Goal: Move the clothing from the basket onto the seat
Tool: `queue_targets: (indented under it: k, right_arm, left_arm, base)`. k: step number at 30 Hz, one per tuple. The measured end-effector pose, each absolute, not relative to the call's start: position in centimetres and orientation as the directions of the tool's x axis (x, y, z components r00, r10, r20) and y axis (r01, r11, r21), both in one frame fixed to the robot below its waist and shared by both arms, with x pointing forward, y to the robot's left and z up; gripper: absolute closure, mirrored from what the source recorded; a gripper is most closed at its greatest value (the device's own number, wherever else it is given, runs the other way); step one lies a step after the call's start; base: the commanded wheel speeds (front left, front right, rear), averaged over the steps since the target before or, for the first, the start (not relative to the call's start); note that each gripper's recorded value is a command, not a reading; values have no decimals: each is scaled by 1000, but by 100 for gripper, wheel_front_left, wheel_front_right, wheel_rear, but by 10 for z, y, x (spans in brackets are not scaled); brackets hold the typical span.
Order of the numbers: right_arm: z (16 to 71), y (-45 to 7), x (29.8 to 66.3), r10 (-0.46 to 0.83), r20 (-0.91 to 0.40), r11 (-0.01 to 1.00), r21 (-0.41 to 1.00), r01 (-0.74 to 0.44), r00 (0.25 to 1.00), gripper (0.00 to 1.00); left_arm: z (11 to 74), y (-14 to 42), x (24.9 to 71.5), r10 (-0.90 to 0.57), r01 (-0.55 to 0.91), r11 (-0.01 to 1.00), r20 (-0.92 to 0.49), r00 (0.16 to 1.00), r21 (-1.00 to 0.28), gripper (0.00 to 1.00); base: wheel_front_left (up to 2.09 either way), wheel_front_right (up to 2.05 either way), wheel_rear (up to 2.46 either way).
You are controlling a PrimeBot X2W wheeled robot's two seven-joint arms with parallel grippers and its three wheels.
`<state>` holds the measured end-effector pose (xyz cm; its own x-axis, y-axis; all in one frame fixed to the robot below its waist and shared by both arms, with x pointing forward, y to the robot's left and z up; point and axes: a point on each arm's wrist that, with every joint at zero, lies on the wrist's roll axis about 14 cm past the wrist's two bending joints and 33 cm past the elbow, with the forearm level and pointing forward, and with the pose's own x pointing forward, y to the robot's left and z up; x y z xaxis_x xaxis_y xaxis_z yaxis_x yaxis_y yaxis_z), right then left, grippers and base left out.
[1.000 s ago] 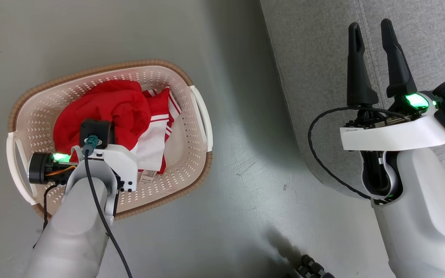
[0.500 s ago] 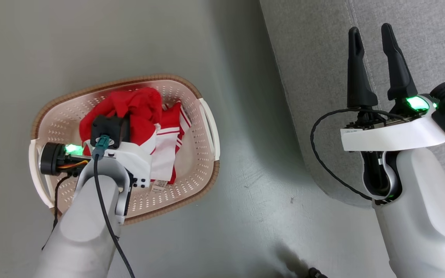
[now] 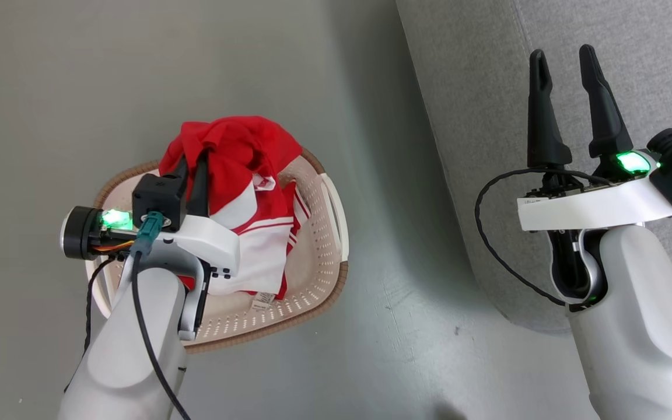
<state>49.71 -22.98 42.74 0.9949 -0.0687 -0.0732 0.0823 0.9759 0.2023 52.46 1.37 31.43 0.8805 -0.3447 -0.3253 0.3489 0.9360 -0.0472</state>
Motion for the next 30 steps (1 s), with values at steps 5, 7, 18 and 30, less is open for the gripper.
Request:
queue_targets:
  k: [5, 7, 18, 30]
  right_arm:
    - [440, -224, 496, -52, -49, 978, 197, 61, 997, 0]
    - [442, -221, 494, -47, -47, 979, 195, 55, 998, 0]
    - [459, -190, 481, 53, -31, 984, 172, -47, 998, 0]
    - [481, -142, 461, 228, -11, 969, 102, -226, 974, 0]
  left_arm:
    - [348, 25, 529, -313, 313, 949, -244, 918, -39, 100]
    - [358, 29, 528, -306, 306, 951, -221, 926, -36, 100]
    - [421, 41, 512, -291, 290, 957, -85, 953, -20, 100]
    - [486, 46, 486, -313, 313, 950, 58, 948, 3, 100]
  base:
    - [0, 0, 0]
    - [0, 0, 0]
    - [0, 0, 0]
    - [0, 0, 0]
